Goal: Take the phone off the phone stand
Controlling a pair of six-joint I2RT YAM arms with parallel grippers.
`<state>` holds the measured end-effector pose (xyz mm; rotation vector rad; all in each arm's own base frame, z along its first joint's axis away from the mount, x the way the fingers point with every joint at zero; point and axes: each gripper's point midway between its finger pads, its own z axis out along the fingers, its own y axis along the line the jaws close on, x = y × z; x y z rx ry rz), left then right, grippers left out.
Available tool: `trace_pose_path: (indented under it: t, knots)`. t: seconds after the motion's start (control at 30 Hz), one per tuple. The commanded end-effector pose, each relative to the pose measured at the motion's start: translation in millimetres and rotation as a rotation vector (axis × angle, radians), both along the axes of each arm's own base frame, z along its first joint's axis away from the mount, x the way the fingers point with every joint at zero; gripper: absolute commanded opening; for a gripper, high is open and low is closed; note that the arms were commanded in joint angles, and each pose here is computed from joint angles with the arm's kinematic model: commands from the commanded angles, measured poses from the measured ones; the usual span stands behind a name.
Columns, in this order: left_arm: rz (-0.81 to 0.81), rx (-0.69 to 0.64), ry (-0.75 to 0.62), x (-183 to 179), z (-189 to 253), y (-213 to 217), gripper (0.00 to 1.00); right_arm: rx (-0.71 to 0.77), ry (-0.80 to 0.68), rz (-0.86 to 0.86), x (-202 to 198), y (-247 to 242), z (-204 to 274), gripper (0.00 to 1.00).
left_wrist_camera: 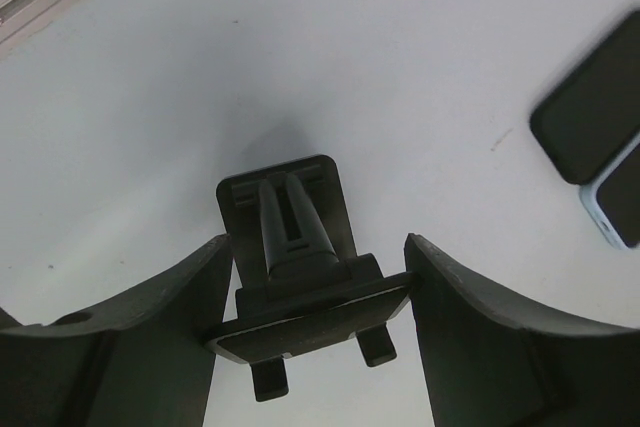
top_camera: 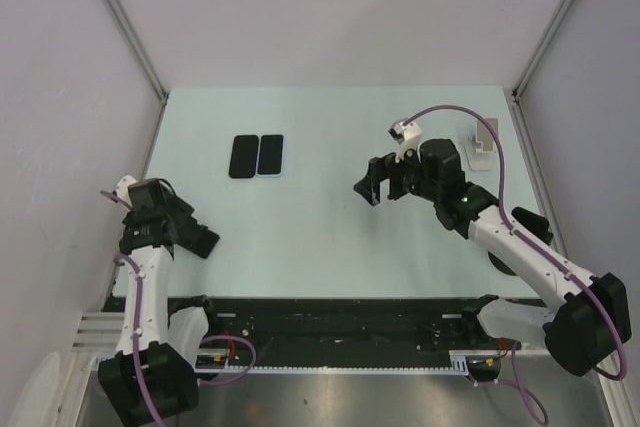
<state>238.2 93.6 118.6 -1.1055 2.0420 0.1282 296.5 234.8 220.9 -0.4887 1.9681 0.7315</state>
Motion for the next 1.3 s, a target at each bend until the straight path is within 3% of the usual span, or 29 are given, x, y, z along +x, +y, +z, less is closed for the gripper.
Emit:
trace_pose_path:
  t: [0.0, 0.27, 0.4, 0.63, 1.0, 1.27]
  knots:
    - [-0.137, -0.022, -0.135, 23.9, 46.1, -30.1, 0.20, 0.072, -0.049, 0.086, -12.3, 22.8, 21.4, 0.98]
    - [-0.379, -0.088, -0.187, 49.0, 73.6, -129.5, 0.15, 0.046, -0.076, 0.213, -46.1, 76.2, 12.1, 0.94]
    - [-0.469, -0.139, -0.178, 55.5, 78.3, -178.2, 0.15, 0.000, -0.181, 0.257, -60.4, 106.8, 11.1, 0.91]
    - [-0.650, -0.190, -0.127, 57.3, 81.1, -258.9, 0.15, -0.101, -0.293, 0.188, -63.3, 131.1, -3.0, 0.79]
    - [-0.734, -0.225, -0.129, 53.4, 89.5, -299.6, 0.14, -0.160, -0.298, 0.178, -68.7, 151.8, -32.8, 0.51]
    - [-0.748, -0.237, -0.145, 51.6, 94.4, -304.2, 0.14, -0.215, -0.284, 0.092, -55.4, 145.5, -51.6, 0.43]
